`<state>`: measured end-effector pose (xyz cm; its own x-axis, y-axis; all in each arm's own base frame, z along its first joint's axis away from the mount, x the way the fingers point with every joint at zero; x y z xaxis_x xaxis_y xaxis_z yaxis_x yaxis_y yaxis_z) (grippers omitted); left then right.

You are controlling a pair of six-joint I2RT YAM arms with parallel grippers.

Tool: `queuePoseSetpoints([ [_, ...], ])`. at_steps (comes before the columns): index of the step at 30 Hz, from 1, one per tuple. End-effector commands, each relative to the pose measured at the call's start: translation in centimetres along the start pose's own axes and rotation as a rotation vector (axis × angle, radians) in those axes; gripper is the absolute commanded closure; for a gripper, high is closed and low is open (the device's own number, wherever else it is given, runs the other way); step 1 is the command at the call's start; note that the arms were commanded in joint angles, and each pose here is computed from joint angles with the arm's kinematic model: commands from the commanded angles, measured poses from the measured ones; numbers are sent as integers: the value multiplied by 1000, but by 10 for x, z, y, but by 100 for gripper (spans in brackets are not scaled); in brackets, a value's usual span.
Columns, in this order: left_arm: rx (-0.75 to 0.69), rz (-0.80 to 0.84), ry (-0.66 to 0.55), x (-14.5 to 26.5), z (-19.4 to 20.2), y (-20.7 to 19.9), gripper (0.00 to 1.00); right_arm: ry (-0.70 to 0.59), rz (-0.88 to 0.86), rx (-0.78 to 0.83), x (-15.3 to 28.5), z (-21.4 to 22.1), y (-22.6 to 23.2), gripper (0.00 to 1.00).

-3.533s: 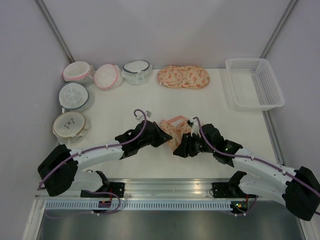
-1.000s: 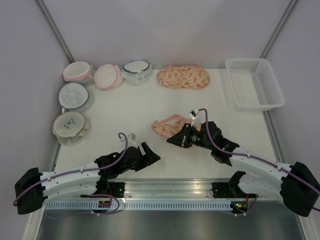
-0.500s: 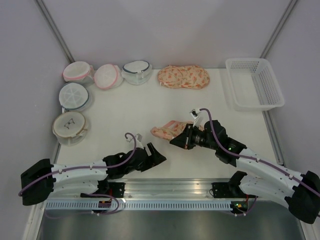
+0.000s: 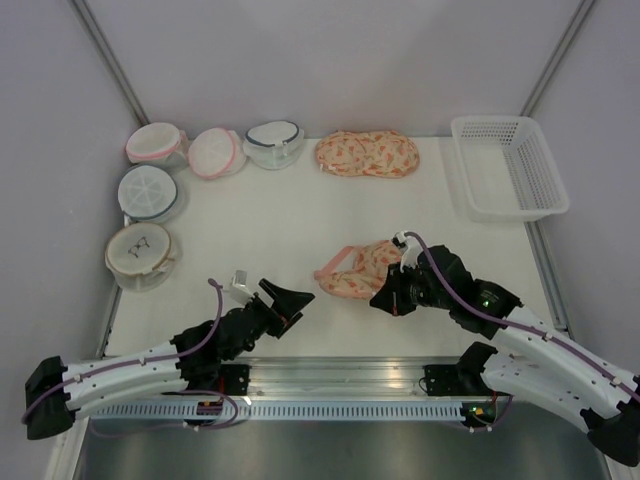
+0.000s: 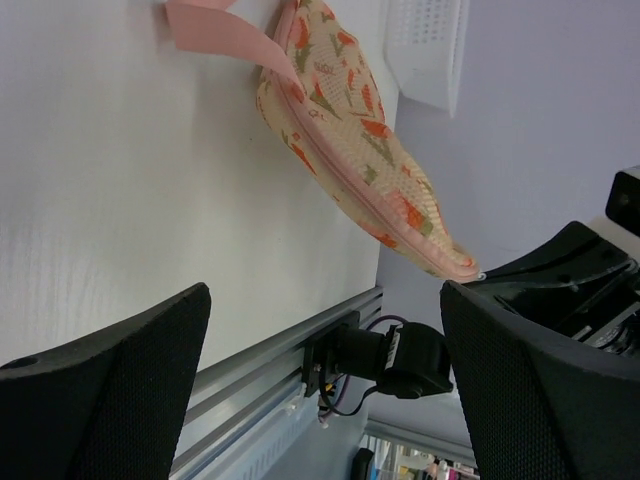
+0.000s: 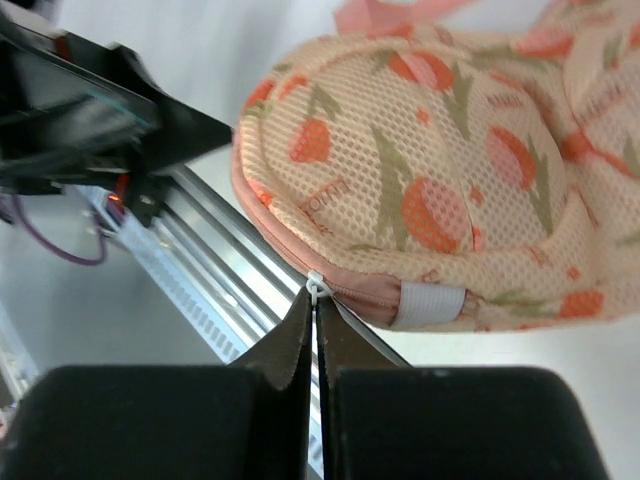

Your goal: Unzip the laundry bag and remove the bra

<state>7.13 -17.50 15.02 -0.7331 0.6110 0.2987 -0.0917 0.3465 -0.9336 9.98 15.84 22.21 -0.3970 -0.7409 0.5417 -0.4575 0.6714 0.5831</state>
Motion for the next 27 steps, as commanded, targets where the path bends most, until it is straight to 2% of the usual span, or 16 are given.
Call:
queuePoseSetpoints([
  [1,71,28,-1,-3,1,-11,0,81,193,21,12,10,-16,100],
  [4,-14,-36,-2,-7,3,-15,0,126,326,-3,14,17,-27,100],
  [5,-29,-50,-12,-9,2,-27,0,133,332,-10,15,16,-26,100],
  [7,-140,-122,-42,-10,-2,-27,0,163,379,-32,13,19,-28,100],
  [9,-208,-143,-93,-13,-7,-43,0,167,433,-46,10,22,-32,100],
  [13,-346,-135,-151,-18,-14,-70,0,216,539,-33,-3,29,-35,100],
  [15,-419,-115,-164,-20,-17,-93,0,233,519,-22,-7,35,-31,99],
  [16,-447,-143,-157,-24,-15,-95,1,245,504,-11,-10,39,-29,93],
  [17,-458,-137,-156,-24,-16,-107,0,246,506,-11,-10,40,-28,69],
  [20,-486,-144,-126,-27,-13,-111,0,128,566,-63,-3,37,-29,49],
  [21,-475,-141,-118,-26,-12,-110,0,84,565,-88,-1,35,-29,44],
  [22,-468,-145,-114,-25,-12,-105,0,-21,567,-163,4,34,-30,40],
  [24,-444,-143,-101,-23,-11,-100,0,-122,533,-251,7,35,-32,36],
  [25,-439,-148,-100,-22,-12,-97,0,-220,496,-345,7,38,-35,36],
  [27,-420,-136,-90,-17,-12,-92,0,-288,484,-438,7,44,-43,34],
])
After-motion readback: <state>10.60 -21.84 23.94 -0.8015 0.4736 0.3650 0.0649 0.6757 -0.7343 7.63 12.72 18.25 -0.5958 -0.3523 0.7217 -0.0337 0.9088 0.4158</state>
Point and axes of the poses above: each gripper's point midway between its finger pads, its own x axis back along the fingers, its own y axis along the line the jaws close on, z = x × y, the point moved 10 cm from there along x, back along the fingers, and after that the axes turned 1 degree about -x, right-handed, at the moved point
